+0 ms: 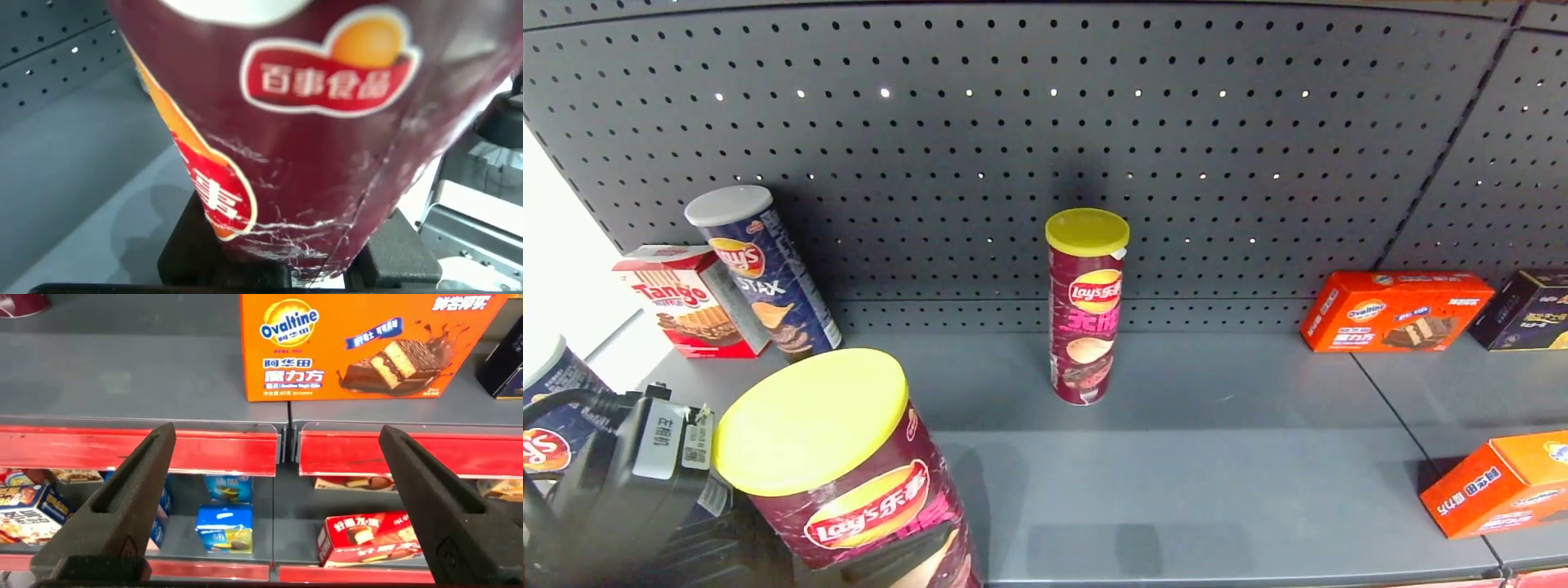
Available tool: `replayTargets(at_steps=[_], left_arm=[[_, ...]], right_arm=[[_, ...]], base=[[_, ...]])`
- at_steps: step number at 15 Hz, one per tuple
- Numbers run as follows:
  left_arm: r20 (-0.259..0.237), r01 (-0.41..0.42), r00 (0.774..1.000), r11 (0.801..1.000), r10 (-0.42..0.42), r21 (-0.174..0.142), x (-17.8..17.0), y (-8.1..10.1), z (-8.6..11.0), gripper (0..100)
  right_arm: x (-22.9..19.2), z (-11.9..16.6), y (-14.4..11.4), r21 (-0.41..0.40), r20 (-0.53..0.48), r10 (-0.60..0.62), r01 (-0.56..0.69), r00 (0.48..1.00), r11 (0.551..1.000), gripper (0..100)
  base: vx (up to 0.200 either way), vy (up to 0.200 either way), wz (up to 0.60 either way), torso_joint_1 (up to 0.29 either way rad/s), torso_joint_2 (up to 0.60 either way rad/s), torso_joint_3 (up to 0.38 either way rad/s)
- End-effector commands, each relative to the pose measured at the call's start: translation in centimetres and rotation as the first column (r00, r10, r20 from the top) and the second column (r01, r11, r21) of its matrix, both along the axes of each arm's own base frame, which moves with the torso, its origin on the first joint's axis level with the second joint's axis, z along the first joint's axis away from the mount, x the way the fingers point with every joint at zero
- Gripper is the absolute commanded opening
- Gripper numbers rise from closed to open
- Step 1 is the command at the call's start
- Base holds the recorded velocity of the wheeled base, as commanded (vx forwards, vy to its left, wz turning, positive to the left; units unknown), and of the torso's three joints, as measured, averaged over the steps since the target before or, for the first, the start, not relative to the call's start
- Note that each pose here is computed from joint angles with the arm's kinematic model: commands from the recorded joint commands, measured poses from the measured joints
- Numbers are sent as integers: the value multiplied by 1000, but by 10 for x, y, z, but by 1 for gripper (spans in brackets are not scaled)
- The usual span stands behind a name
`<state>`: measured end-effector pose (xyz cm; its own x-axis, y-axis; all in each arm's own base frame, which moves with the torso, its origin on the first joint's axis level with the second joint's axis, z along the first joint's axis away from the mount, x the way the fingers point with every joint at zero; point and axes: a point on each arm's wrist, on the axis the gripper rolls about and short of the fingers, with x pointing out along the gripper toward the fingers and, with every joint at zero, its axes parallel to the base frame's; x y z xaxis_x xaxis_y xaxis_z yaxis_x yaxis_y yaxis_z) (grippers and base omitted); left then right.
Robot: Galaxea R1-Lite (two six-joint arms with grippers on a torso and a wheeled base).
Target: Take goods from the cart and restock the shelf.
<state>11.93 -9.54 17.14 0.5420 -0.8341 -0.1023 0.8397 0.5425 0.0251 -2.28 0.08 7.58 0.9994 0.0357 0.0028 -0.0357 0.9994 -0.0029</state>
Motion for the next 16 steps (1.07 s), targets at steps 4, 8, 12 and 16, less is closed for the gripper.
replayTargets(at_steps=[4, 8, 12, 16], left_arm=[[1, -4, 1000, 1000, 4, 1, 1, 0, 0, 0], [10, -5, 1000, 1000, 5, -8, 2, 0, 3, 0], [26, -11, 1000, 1000, 11, -22, 4, 0, 8, 0], [24, -16, 1000, 1000, 16, -25, 4, 1, 8, 0]], right_arm=[[0, 0, 0, -2, -1, 3, -3, 1000, 1000, 100], [19, 93, 0, -12, -41, 73, -74, 997, 997, 100], [45, 128, 4, -110, -36, 182, -185, 983, 976, 100], [72, 134, 14, -108, -93, 321, -330, 943, 938, 100]], base=[[0, 0, 0, 0, 0, 0], [0, 0, 0, 0, 0, 0], [0, 0, 0, 0, 0, 0], [0, 0, 0, 0, 0, 0]])
